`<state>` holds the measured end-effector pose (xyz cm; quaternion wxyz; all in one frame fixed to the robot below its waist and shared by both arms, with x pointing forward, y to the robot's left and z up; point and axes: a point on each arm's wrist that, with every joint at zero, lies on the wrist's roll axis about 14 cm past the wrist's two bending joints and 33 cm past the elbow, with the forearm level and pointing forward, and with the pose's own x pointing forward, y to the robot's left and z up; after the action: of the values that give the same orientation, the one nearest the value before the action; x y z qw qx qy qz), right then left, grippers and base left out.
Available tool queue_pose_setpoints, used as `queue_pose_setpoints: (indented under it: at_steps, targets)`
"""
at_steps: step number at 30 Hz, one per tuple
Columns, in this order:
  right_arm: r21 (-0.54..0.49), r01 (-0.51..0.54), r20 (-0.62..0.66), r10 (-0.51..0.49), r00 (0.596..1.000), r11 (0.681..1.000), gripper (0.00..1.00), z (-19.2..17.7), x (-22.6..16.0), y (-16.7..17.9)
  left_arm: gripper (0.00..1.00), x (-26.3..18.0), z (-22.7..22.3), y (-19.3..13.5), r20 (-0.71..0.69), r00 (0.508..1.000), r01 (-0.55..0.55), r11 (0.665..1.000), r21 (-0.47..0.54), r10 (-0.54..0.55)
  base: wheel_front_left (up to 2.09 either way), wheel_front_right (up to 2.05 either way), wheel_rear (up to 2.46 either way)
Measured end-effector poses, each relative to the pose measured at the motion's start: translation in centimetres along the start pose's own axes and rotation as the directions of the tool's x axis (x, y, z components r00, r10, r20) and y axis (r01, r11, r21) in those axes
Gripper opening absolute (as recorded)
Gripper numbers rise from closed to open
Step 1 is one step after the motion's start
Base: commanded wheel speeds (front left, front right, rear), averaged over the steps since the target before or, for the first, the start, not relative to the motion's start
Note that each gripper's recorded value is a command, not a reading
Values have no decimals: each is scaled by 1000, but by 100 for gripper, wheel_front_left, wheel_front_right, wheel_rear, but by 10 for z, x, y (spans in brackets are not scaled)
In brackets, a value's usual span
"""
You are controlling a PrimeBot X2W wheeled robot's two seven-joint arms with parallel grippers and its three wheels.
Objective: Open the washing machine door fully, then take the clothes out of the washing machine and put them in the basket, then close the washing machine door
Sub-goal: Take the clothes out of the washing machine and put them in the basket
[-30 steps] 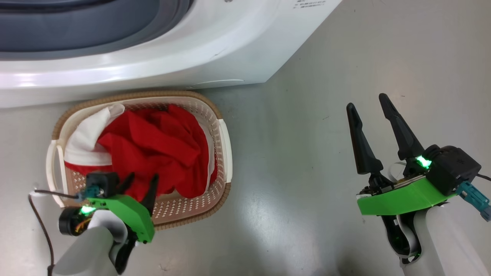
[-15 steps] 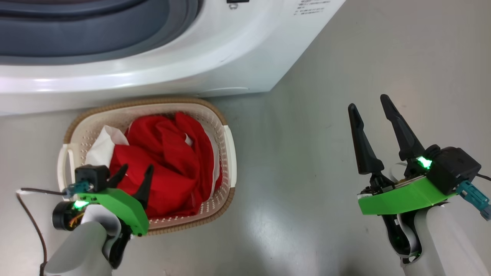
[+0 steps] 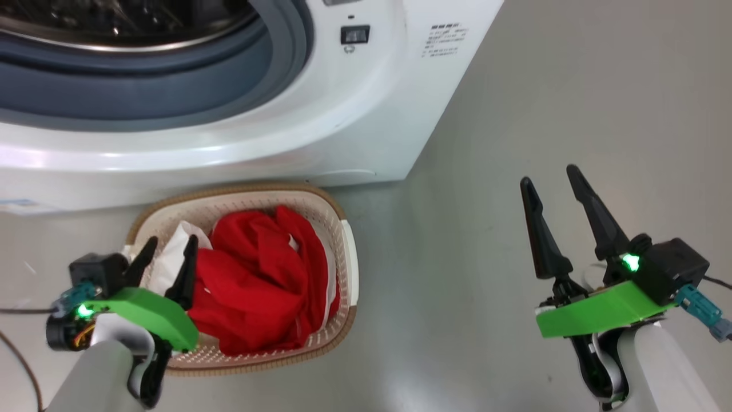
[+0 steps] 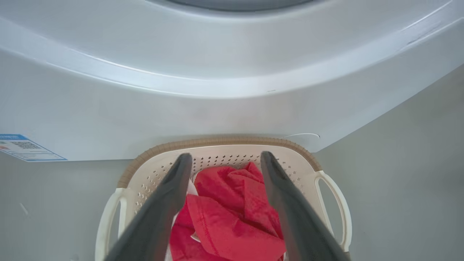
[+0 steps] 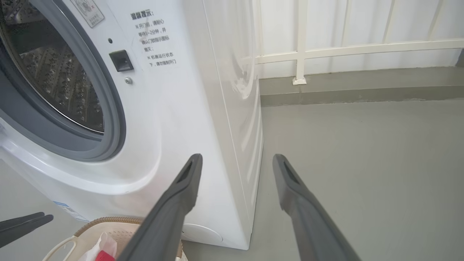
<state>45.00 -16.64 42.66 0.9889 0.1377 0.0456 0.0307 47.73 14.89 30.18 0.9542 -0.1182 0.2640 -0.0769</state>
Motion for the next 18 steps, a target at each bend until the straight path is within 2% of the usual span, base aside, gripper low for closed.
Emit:
queue_pose_setpoints:
  at_steps: [9, 18]
  targets:
    - [0, 1, 28, -1, 1000, 1000, 100, 17, -24, 5, 100, -36, 43, -2, 169, 985, -25, 999, 35, 19, 0, 0, 0]
    - [-12, 0, 53, 1, 999, 1000, 100, 30, -48, 9, 100, -84, 84, 0, 346, 937, -78, 995, 54, 55, 0, 0, 0]
